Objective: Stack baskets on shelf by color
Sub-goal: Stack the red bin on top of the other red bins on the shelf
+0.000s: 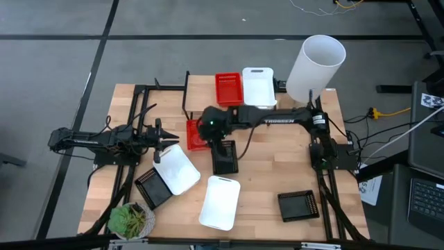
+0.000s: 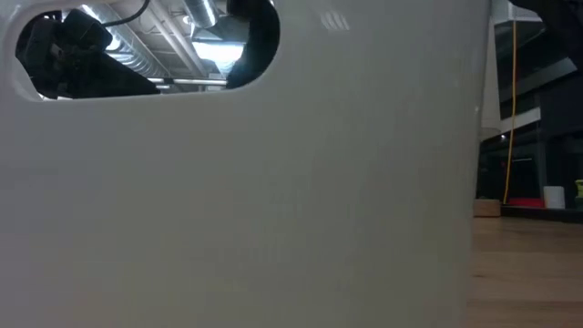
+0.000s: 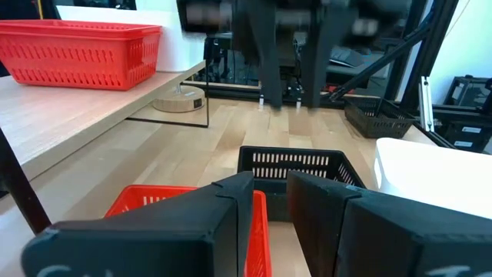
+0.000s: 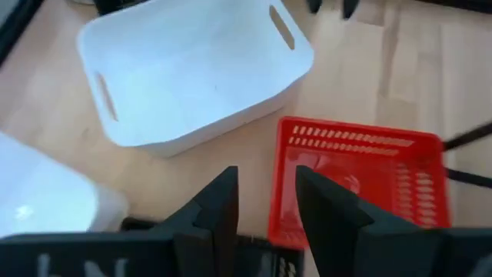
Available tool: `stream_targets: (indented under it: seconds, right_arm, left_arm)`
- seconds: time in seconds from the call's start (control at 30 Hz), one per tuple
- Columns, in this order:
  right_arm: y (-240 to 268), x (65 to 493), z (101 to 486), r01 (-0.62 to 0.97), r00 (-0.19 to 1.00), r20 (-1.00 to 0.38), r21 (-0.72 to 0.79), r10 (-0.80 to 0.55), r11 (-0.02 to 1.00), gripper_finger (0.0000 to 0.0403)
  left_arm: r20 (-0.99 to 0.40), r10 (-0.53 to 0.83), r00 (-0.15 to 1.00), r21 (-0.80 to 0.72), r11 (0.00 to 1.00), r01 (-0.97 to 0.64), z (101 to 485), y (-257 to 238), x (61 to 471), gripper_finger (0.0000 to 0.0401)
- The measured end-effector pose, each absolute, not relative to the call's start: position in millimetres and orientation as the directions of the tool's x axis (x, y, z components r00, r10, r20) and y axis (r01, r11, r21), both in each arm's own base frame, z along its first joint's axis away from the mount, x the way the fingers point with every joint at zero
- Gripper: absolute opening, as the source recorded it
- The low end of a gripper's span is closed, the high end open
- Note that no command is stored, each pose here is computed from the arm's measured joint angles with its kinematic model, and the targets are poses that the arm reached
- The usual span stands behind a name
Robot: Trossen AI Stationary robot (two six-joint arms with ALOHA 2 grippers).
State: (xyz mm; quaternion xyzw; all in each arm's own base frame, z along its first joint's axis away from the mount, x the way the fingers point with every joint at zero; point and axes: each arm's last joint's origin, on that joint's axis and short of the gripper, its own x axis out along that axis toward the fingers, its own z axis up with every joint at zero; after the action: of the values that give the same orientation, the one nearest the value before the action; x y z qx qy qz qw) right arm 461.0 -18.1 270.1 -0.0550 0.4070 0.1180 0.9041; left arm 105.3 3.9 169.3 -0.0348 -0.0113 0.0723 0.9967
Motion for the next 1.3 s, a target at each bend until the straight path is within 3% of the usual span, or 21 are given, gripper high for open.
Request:
stream_targets:
  seconds: [0.27,0.7,0.97,1.1,1.23,1.3]
  right_arm:
    - [-18.6,457.5,212.1,-0.196,0.657,-0.748,-0.049,0.094,0.979,0.0130]
    - [-19.1,461.3,157.6,-0.214,0.657,-0.748,-0.069,0.092,0.974,0.0130]
    - [-19.2,471.9,158.7,-0.212,0.664,-0.743,-0.073,0.089,0.975,0.0127]
    - [-19.2,474.2,167.9,-0.210,0.650,-0.754,-0.065,0.090,0.976,0.0091]
    - [-18.9,469.9,167.5,-0.196,0.594,-0.799,-0.028,0.096,0.980,0.0017]
    - [-16.4,469.5,170.7,-0.186,0.584,-0.806,-0.016,0.097,0.983,0.0011]
  left_arm:
    - [0.017,0.145,0.989,-0.071,0.987,-0.143,169.2,3.9,105.3,0.0074]
    - [0.018,0.145,0.989,-0.071,0.987,-0.143,169.3,3.9,105.3,0.0074]
    - [0.017,0.145,0.989,-0.071,0.987,-0.143,169.2,3.9,105.3,0.0074]
    - [0.017,0.145,0.989,-0.071,0.987,-0.143,169.1,3.9,105.3,0.0074]
    - [0.017,0.145,0.989,-0.071,0.987,-0.143,169.2,3.9,105.3,0.0074]
    - [0.017,0.145,0.989,-0.071,0.987,-0.143,169.1,3.9,105.3,0.0074]
